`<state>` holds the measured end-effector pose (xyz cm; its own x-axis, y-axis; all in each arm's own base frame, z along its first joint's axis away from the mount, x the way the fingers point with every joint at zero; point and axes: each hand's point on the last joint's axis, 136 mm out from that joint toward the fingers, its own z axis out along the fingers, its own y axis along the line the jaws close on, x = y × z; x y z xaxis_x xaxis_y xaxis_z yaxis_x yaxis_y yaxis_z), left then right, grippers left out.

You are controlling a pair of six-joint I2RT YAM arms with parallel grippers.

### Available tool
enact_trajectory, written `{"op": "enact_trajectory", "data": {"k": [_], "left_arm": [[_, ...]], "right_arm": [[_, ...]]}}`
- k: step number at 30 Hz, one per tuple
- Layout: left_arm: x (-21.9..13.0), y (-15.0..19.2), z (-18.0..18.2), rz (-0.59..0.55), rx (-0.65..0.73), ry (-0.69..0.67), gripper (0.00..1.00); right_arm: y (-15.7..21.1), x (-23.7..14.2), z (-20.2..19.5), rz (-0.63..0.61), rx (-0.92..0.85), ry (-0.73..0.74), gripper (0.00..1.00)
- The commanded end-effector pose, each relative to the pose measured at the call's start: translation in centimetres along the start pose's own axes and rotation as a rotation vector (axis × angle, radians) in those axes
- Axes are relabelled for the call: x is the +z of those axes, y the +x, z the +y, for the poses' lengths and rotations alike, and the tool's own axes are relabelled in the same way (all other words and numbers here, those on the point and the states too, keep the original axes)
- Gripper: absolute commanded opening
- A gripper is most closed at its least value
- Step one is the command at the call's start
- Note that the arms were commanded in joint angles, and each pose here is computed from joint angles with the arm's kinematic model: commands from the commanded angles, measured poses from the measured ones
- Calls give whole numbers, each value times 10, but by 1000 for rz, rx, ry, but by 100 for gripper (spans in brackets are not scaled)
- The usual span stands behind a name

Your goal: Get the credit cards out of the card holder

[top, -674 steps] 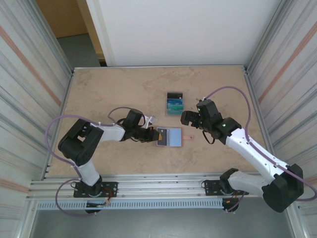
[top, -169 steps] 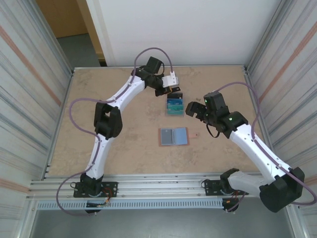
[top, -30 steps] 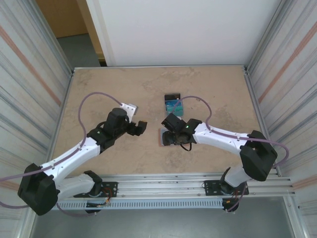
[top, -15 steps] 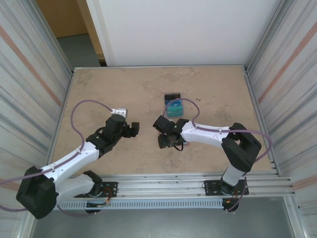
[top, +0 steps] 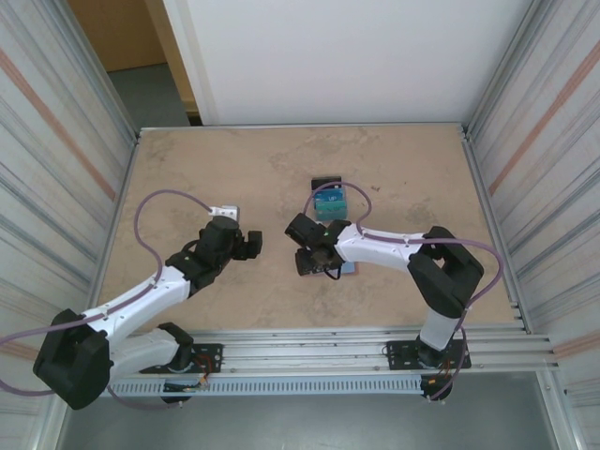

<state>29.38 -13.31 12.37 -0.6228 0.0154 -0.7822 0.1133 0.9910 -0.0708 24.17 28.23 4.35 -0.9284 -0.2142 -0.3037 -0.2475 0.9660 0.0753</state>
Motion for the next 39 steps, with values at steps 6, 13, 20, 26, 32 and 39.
{"op": "enact_trajectory", "data": {"k": [6,13,20,26,32,39], "left_arm": [[2,-2,6,-19,-25,-24,99],[2,-2,6,-16,-27,-20,99],[-1,-5,2,-22,-23,1,99],[-6,-13,-2,-35,-15,28,99],[-16,-25,-6,-68,-18,53,99],[-24,-36,-9,-107,-20,66,99]], "right_arm": [[0,17,-2,44,-9,-9,59],[6,25,-3,69,-7,-6,55],[12,20,-14,65,5,29,47],[0,6,-26,12,32,50,35],[-10,-2,-33,-31,52,61,35],[-12,-6,-49,-45,75,106,36]]}}
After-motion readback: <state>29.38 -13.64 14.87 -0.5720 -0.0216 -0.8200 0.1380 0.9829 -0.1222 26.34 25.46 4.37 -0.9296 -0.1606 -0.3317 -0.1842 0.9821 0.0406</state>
